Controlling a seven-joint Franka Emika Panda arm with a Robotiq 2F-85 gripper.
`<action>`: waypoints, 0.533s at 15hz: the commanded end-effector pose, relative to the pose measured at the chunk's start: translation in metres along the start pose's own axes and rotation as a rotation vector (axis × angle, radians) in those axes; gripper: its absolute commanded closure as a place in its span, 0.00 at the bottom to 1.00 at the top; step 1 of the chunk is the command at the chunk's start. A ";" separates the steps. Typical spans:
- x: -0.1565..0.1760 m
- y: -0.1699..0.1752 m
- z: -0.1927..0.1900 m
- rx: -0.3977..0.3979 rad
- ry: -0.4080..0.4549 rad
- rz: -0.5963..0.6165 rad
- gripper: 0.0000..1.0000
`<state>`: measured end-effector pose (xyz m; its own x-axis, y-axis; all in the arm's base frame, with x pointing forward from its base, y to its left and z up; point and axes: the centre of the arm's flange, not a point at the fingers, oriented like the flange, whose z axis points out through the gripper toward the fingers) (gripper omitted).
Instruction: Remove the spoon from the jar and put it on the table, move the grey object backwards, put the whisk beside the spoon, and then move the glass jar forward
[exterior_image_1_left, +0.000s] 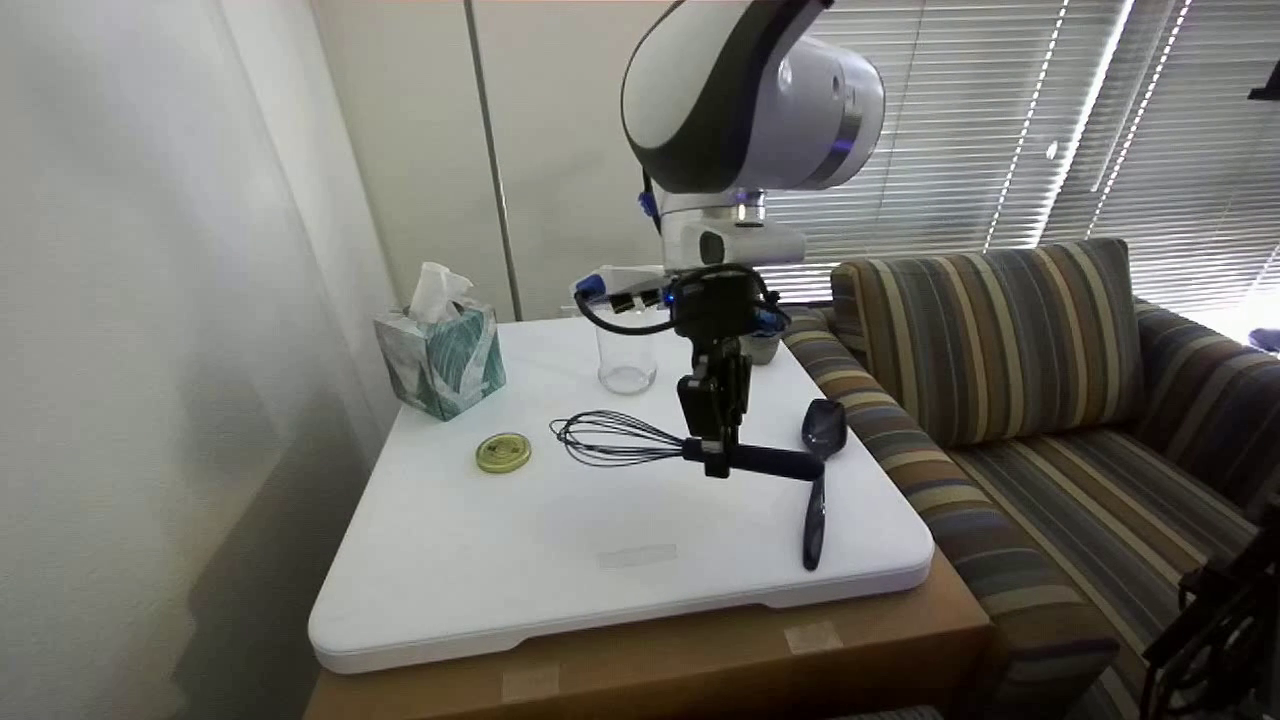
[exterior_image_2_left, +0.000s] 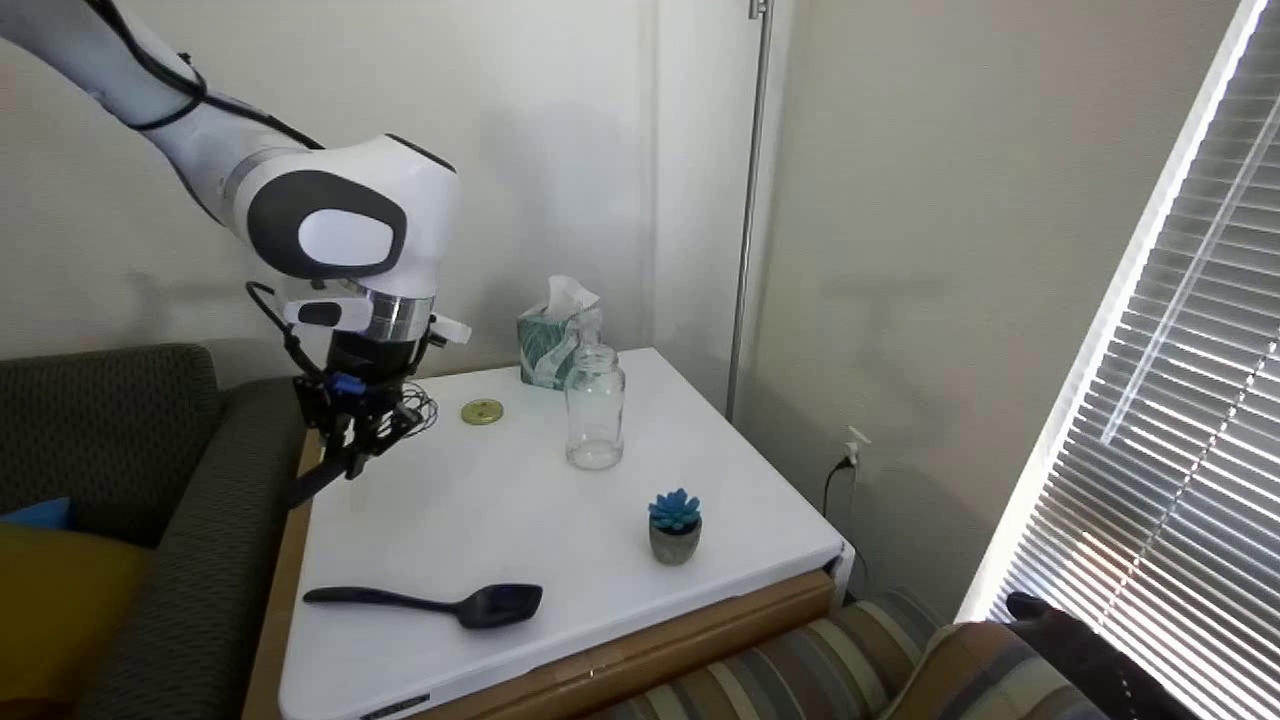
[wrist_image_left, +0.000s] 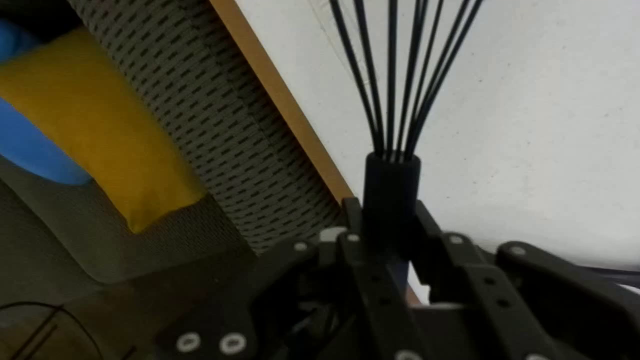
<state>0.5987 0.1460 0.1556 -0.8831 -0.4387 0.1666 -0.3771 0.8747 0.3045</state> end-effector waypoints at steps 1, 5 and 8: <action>0.012 0.001 0.000 -0.094 -0.046 0.179 0.94; 0.012 -0.010 0.002 -0.077 -0.051 0.151 0.94; 0.005 -0.016 0.003 -0.075 -0.107 0.326 0.94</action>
<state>0.5913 0.1297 0.1512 -0.9526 -0.2551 0.1659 -0.1850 0.9183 0.3501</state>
